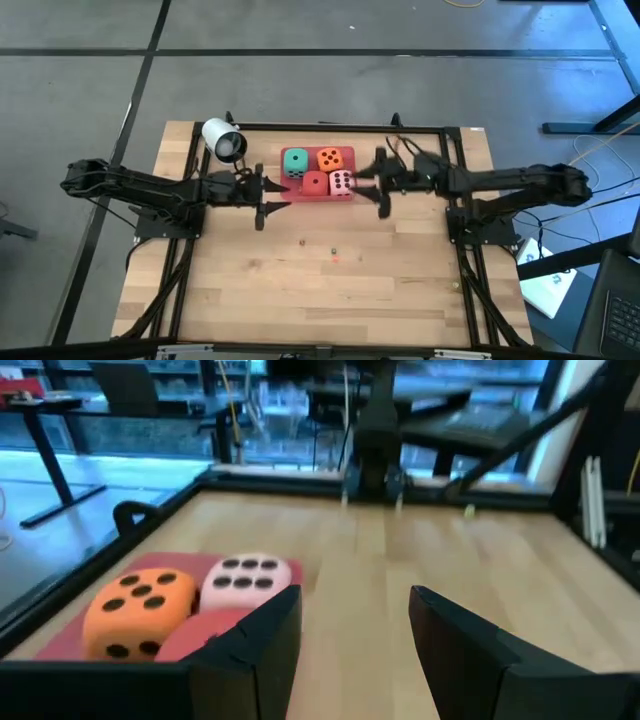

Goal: Pick & Place Dice
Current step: Put the small red dice into the pink bin

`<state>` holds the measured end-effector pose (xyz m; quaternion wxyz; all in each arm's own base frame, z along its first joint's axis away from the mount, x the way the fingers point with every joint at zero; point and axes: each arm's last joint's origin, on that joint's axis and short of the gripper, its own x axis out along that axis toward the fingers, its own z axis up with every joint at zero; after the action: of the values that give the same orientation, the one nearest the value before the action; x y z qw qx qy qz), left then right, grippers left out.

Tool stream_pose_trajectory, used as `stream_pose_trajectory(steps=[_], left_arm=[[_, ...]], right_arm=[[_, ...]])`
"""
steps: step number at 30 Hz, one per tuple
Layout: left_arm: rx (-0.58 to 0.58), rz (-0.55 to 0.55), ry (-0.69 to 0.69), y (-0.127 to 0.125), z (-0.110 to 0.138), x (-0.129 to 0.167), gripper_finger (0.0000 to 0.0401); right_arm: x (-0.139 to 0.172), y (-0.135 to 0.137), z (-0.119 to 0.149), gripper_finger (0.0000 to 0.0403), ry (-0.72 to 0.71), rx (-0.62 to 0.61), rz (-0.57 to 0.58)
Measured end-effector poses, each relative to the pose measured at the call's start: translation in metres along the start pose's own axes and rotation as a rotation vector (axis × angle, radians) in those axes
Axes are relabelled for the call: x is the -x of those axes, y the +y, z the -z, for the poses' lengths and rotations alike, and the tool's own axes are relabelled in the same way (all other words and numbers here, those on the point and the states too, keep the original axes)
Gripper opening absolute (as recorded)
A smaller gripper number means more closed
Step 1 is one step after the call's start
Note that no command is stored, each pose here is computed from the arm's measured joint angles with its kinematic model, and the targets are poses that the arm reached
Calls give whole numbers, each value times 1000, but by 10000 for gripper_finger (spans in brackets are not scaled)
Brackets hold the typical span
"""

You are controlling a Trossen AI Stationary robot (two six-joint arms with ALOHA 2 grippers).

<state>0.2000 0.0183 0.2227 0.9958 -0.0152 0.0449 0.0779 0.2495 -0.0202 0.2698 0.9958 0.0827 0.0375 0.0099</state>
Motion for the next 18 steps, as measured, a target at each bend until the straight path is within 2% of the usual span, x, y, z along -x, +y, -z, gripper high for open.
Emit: stream_pose_trajectory(steps=[5,9,13,18], left_arm=[[39,19,-37,-1,-4,0,182],[120,56,-59,-2,-6,0,182],[208,107,-67,-6,-8,1,182],[216,160,-120,-16,-13,3,182]], right_arm=[[13,24,38,174,-39,-50,-131],[26,43,60,174,-99,-54,-231],[44,56,79,174,-175,-62,-233],[58,63,96,174,-189,-84,-212]])
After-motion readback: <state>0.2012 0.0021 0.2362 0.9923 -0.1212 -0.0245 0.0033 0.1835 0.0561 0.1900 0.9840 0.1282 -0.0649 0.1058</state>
